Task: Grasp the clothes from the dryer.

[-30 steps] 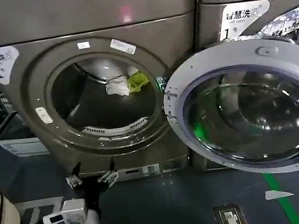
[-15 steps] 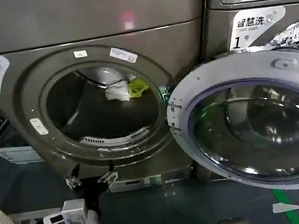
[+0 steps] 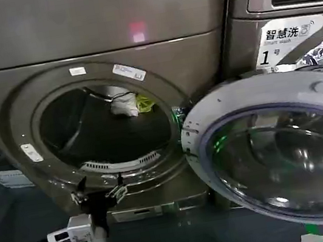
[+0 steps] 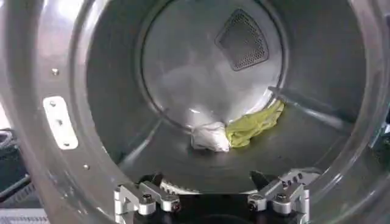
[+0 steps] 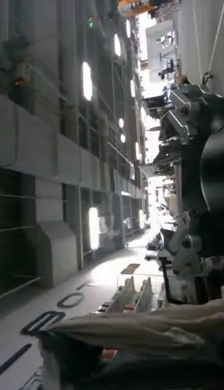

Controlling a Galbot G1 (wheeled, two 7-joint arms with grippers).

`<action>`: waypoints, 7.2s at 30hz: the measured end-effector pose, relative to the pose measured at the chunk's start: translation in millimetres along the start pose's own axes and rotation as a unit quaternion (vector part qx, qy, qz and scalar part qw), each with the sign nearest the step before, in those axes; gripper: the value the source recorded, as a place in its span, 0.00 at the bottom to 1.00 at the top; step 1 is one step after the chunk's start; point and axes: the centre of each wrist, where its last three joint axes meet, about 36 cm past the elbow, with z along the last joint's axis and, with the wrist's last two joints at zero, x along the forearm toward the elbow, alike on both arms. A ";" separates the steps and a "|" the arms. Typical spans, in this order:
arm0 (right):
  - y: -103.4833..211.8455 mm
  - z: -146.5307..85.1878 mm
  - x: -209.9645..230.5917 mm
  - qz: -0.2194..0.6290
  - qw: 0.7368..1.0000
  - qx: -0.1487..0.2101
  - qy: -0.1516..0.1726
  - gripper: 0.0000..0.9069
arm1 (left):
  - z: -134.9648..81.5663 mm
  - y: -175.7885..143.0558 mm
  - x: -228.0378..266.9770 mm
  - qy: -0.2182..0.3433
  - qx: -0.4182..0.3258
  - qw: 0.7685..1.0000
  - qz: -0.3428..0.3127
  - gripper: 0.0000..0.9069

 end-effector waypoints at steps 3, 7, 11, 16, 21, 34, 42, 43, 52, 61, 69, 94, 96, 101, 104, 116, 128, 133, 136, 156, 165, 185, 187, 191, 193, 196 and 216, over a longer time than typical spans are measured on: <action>-0.1 -0.2 -0.1 0.000 1.000 0.000 0.000 1.00 | -0.2 0.0 -0.1 0.000 0.000 1.000 0.000 1.00; 0.1 -0.7 -1.0 0.000 1.000 0.000 -0.001 1.00 | -0.6 0.1 -0.3 -0.001 0.000 1.000 0.000 1.00; 0.2 -0.8 -1.1 0.000 1.000 0.000 -0.001 1.00 | -0.6 0.4 -0.3 -0.002 -0.002 1.000 -0.001 1.00; -0.9 0.3 -1.3 0.002 1.000 0.000 0.001 1.00 | -0.9 1.7 -2.0 -0.003 -0.003 1.000 -0.003 1.00; -4.1 -0.2 -2.4 0.006 1.000 0.000 0.001 1.00 | -0.9 1.3 -2.6 -0.003 -0.003 1.000 -0.003 1.00; -9.2 -1.9 -3.6 0.011 1.000 0.003 -0.001 1.00 | 0.2 0.4 -4.0 -0.001 -0.002 1.000 0.001 1.00; -10.4 -1.0 -3.3 0.012 1.000 0.004 -0.001 1.00 | 1.3 0.0 -5.6 0.001 -0.002 1.000 0.001 1.00; -10.6 -0.8 -3.2 0.012 1.000 0.004 -0.002 1.00 | 1.4 -0.1 -6.1 0.001 -0.002 1.000 0.001 1.00; -9.7 1.5 -2.4 0.007 1.000 0.013 -0.010 1.00 | 1.3 -0.3 -26.2 -0.005 -0.013 1.000 -0.020 1.00; -4.3 0.9 -5.6 0.001 1.000 0.014 -0.015 1.00 | -5.4 0.5 -111.1 -0.009 -0.025 0.999 -0.043 1.00; 5.0 4.8 -5.2 -0.010 1.000 0.011 -0.014 1.00 | -14.9 4.8 -222.1 0.021 -0.042 0.996 -0.071 1.00; 17.8 8.8 -6.1 -0.025 1.000 0.008 -0.017 1.00 | -46.9 9.5 -439.7 -0.004 -0.081 0.997 0.017 1.00; 17.9 9.0 -5.6 -0.026 0.999 0.008 -0.016 1.00 | -45.0 10.4 -444.6 0.005 -0.104 0.994 0.023 1.00; 18.2 8.8 -4.9 -0.027 0.999 0.009 -0.017 1.00 | -45.6 19.0 -452.9 0.019 -0.217 0.974 0.059 1.00; 19.0 7.7 -5.7 -0.028 0.999 0.009 -0.018 1.00 | -49.2 23.0 -457.0 0.030 -0.294 0.951 0.095 1.00; 23.0 7.2 -5.7 -0.034 0.999 0.016 -0.021 1.00 | -72.8 54.3 -461.5 0.108 -0.498 0.820 0.260 1.00; 25.5 13.9 -2.1 -0.038 0.999 0.019 -0.022 1.00 | -94.5 64.1 -466.9 0.198 -0.565 0.721 0.350 1.00; 27.0 18.4 0.3 -0.040 0.999 0.021 -0.020 1.00 | -92.0 70.0 -468.2 0.224 -0.574 0.707 0.347 1.00; 30.0 19.4 1.3 -0.043 0.999 0.021 -0.021 1.00 | -92.1 71.4 -469.3 0.232 -0.583 0.704 0.333 1.00; 33.0 23.5 5.1 -0.048 0.998 0.026 -0.019 1.00 | -71.0 52.9 -472.8 0.174 -0.616 0.710 0.294 0.00; 32.8 23.1 4.8 -0.048 0.998 0.026 -0.020 1.00 | -58.7 59.5 -473.4 0.175 -0.606 0.714 0.303 0.00; 31.7 18.5 8.1 -0.057 0.997 0.045 -0.017 1.00 | -54.4 34.6 -447.4 0.009 -0.412 0.893 0.179 0.00; 31.8 18.1 8.7 -0.058 0.997 0.045 -0.017 1.00 | -53.7 27.8 -439.5 -0.011 -0.360 0.922 0.146 0.00; 29.4 19.4 10.6 -0.059 0.997 0.047 -0.015 1.00 | -51.2 17.7 -423.7 -0.041 -0.250 0.963 0.089 0.00; 29.8 18.8 10.9 -0.060 0.997 0.048 -0.015 1.00 | -48.7 13.0 -418.5 -0.051 -0.202 0.976 0.067 0.00; 31.2 16.8 11.3 -0.062 0.997 0.047 -0.018 1.00 | -51.6 6.0 -411.5 -0.065 -0.136 0.988 0.037 0.00; 34.4 14.2 13.8 -0.078 0.996 0.041 -0.023 1.00 | -52.6 -9.3 -400.1 -0.070 0.000 0.997 -0.014 0.00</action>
